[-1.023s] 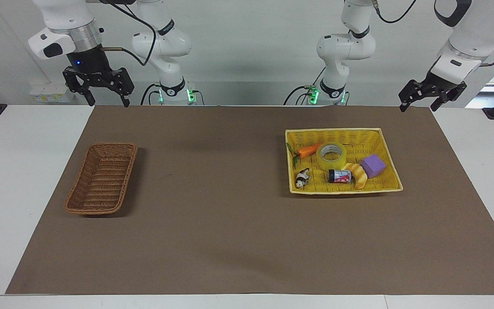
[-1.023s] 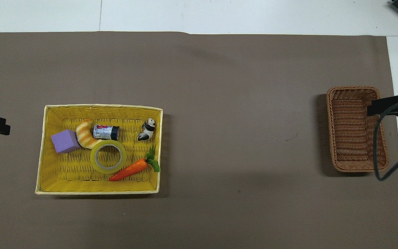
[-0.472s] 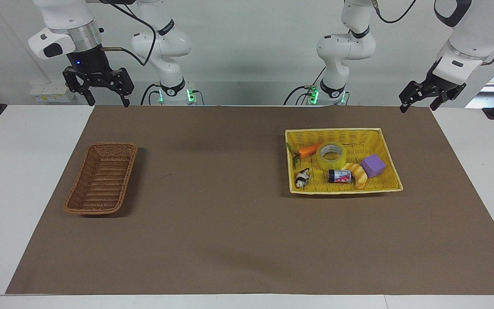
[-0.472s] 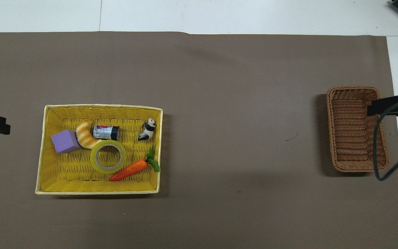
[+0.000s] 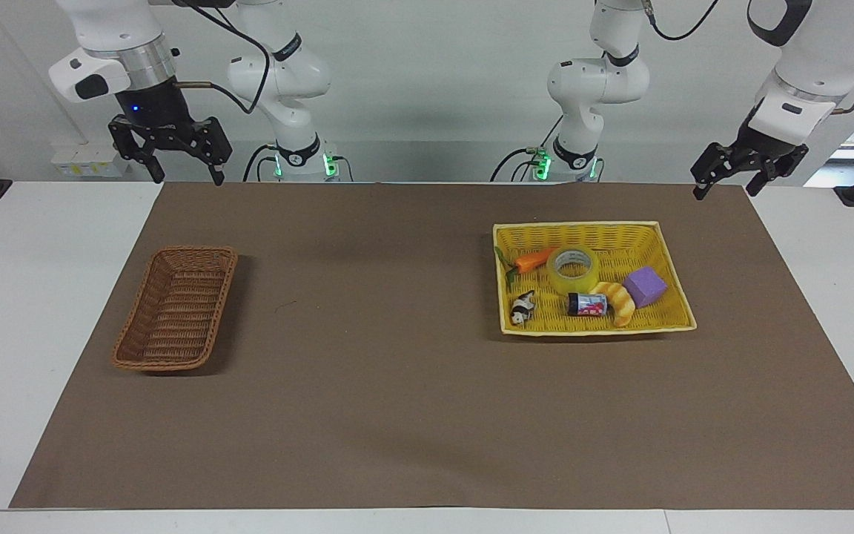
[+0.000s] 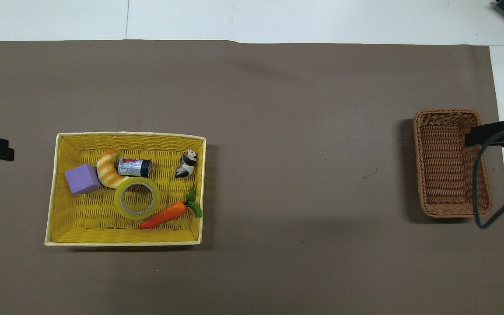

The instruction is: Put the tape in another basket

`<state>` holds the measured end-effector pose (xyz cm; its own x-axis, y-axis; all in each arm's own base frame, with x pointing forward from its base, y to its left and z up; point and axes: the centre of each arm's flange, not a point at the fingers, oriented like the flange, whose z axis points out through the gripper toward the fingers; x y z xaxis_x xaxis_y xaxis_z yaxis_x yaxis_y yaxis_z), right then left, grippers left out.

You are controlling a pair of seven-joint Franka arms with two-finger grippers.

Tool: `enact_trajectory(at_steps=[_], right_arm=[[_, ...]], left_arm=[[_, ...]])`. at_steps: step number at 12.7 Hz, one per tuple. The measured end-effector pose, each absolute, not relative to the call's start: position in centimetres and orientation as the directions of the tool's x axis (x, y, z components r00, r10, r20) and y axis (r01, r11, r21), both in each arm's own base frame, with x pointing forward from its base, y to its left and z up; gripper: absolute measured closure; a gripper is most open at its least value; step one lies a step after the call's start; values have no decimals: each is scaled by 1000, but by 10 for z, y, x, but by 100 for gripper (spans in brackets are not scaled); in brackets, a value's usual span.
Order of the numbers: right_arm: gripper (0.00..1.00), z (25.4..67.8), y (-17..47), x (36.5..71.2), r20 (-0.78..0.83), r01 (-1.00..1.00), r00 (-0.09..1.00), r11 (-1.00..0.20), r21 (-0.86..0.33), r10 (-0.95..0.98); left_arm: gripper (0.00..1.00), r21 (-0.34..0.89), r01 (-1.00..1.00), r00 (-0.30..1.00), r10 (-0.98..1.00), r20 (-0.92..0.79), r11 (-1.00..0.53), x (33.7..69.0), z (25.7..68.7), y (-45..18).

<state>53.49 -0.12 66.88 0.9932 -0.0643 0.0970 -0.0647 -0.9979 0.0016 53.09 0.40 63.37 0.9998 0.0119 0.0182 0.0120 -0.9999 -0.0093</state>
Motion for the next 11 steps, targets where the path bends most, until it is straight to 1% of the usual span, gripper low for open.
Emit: enact_trajectory(at_steps=[6,11], right_arm=[[0,669,-1,535,97,-65,993,-998,2,-64],[0,669,-1,535,97,-65,993,-998,2,-64]], left_arm=[[0,-10,0,1000,-1,18,-1000,532,628,-3],[0,-10,-43,999,-43,4,-999,531,616,-42]])
